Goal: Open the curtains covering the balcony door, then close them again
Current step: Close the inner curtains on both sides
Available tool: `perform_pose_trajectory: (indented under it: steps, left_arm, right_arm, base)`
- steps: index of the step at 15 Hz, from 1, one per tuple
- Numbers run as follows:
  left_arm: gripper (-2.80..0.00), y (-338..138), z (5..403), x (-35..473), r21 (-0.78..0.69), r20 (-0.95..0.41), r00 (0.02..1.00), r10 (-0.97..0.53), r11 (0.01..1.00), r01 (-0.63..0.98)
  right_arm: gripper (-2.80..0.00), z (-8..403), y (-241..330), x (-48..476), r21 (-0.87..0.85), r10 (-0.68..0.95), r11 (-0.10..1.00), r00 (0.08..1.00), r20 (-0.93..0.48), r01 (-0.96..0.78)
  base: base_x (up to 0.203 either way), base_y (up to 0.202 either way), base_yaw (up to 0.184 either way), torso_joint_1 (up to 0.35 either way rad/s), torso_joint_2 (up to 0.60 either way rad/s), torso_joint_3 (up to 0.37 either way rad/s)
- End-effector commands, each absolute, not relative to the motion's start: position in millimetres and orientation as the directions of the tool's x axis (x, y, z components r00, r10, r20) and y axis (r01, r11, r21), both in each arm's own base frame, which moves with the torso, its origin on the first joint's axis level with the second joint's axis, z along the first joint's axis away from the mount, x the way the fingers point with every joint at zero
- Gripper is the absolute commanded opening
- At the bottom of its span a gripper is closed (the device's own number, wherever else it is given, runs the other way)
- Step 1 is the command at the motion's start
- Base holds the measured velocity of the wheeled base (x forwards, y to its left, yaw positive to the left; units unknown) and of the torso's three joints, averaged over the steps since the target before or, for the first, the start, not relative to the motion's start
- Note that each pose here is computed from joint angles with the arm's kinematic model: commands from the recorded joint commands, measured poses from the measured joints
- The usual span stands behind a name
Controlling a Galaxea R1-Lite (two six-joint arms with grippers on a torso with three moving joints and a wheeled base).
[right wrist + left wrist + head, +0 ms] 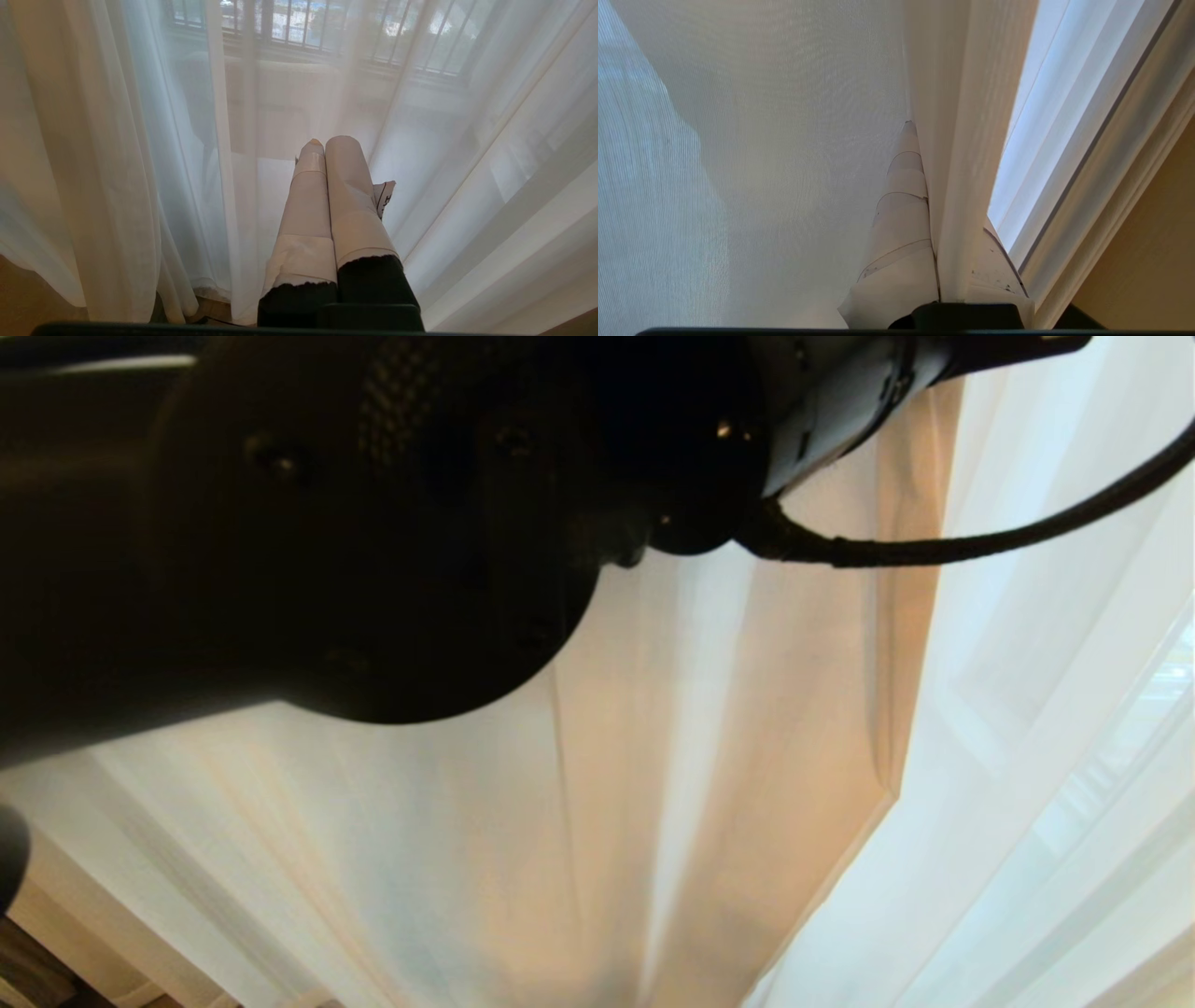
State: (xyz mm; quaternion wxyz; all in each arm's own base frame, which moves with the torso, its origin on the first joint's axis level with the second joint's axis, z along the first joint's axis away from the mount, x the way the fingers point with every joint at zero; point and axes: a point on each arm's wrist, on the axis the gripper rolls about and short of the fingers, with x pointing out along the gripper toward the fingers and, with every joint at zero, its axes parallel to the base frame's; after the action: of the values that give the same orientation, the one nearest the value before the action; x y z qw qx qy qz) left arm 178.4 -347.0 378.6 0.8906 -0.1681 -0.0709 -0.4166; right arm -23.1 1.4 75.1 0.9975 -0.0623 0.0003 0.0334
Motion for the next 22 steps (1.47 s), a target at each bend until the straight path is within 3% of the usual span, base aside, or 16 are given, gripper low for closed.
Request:
perform_pose_trajectory:
  steps: [1, 6, 7, 11, 16, 22]
  left_arm:
    - [-2.80, -353.1, 370.8, 180.9, -0.237, 0.243, 0.645, -0.724, 0.601, 0.764]
    - [-2.80, -350.1, 370.9, 186.3, -0.236, 0.244, 0.662, -0.709, 0.618, 0.750]
    - [0.00, -348.8, 372.1, 186.5, -0.239, 0.247, 0.670, -0.700, 0.626, 0.743]
    - [0.00, -333.9, 384.7, 187.4, -0.249, 0.275, 0.689, -0.671, 0.642, 0.725]
    - [0.00, -297.3, 392.2, 183.9, -0.264, 0.252, 0.777, -0.577, 0.731, 0.628]
    - [0.00, -236.1, 408.4, 181.7, -0.306, 0.255, 0.890, -0.378, 0.841, 0.445]
  right_arm:
    - [-2.80, 75.1, 1.4, -23.0, -0.125, 0.067, 0.990, 0.998, -0.006, -0.068]
    - [-2.80, 75.1, 1.4, -23.0, -0.125, 0.067, 0.990, 0.998, -0.006, -0.068]
    - [-2.80, 75.1, 1.4, -23.0, -0.125, 0.067, 0.990, 0.998, -0.006, -0.068]
    - [-2.80, 75.1, 1.4, -23.0, -0.125, 0.067, 0.990, 0.998, -0.006, -0.068]
    - [-2.80, 75.1, 1.4, -23.0, -0.125, 0.067, 0.990, 0.998, -0.006, -0.068]
    - [-2.80, 75.1, 1.4, -23.0, -0.125, 0.067, 0.990, 0.998, -0.006, -0.068]
  base:
    - [0.000, 0.000, 0.000, 0.000, 0.00, 0.000]
    - [0.000, 0.000, 0.000, 0.000, 0.00, 0.000]
    - [0.000, 0.000, 0.000, 0.000, 0.00, 0.000]
    - [0.000, 0.000, 0.000, 0.000, 0.00, 0.000]
    - [0.000, 0.000, 0.000, 0.000, 0.00, 0.000]
    - [0.000, 0.000, 0.000, 0.000, 0.00, 0.000]
